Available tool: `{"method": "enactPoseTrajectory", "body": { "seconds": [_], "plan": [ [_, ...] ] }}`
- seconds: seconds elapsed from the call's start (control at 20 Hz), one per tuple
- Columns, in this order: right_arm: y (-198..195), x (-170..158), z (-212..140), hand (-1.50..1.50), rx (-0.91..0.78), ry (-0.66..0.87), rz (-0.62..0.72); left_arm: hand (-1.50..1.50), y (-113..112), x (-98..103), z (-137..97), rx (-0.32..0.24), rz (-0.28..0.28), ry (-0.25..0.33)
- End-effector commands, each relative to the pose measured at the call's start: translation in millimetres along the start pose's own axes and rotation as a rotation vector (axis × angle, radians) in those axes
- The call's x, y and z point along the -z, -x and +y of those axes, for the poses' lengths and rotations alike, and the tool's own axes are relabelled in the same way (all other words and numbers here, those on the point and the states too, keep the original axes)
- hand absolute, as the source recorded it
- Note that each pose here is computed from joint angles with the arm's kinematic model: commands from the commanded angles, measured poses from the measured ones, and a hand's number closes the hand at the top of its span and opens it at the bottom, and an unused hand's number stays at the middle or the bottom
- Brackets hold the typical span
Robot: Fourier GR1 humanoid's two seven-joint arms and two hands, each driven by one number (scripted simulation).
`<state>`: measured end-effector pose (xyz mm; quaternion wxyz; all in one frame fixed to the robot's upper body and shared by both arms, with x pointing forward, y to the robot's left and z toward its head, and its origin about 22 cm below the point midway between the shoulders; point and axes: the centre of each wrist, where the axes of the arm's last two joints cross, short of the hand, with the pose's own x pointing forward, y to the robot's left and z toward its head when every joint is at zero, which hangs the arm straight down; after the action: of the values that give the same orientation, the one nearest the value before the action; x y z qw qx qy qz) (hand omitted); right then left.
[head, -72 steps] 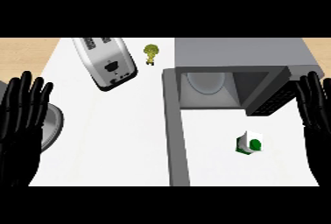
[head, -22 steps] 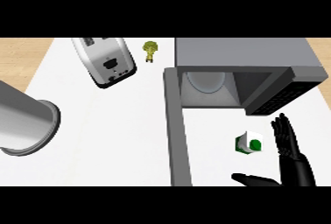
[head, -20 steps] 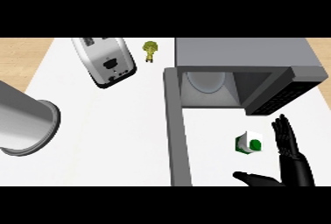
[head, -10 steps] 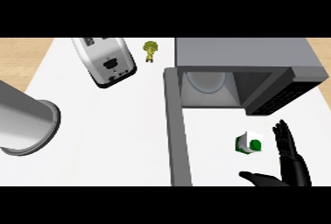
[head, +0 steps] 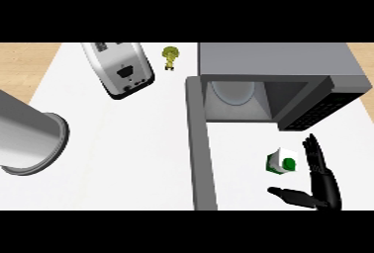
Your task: Pick up the milk, place it into the microwave and close the microwave
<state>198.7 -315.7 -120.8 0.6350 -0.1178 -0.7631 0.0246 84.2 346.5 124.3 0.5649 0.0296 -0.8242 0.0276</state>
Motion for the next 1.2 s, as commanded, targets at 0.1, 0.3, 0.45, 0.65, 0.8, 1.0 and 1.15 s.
{"method": "enactPoseTrajectory", "body": {
  "seconds": [0.1, 0.3, 0.45, 0.65, 0.8, 1.0, 1.15],
  "plan": [
    [22, 12, -10, -1.5, -0.033, 0.006, -0.009, -1.5, 8, 12, -14, -0.009, -0.027, 0.005],
    [33, 16, -2, -1.5, -0.035, -0.012, 0.0, -1.5, -18, 1, -15, -0.013, -0.018, 0.033],
    [43, 9, -1, 1.5, -0.013, -0.04, -0.001, -1.5, -3, -13, 7, -0.015, -0.011, 0.019],
    [38, 24, 5, 1.5, 0.001, -0.113, -0.093, -1.5, -15, -2, -9, 0.002, -0.022, 0.01],
    [30, 43, 15, 1.5, -0.097, -0.076, -0.172, -1.5, -8, 0, -2, 0.004, -0.04, 0.024],
    [33, 42, 22, 1.5, -0.008, -0.063, -0.212, -1.5, -5, -2, 9, -0.006, -0.012, 0.028],
    [32, 49, 26, 1.5, 0.004, -0.091, -0.202, -1.5, -12, -11, -7, -0.005, -0.018, 0.026]
  ]
}}
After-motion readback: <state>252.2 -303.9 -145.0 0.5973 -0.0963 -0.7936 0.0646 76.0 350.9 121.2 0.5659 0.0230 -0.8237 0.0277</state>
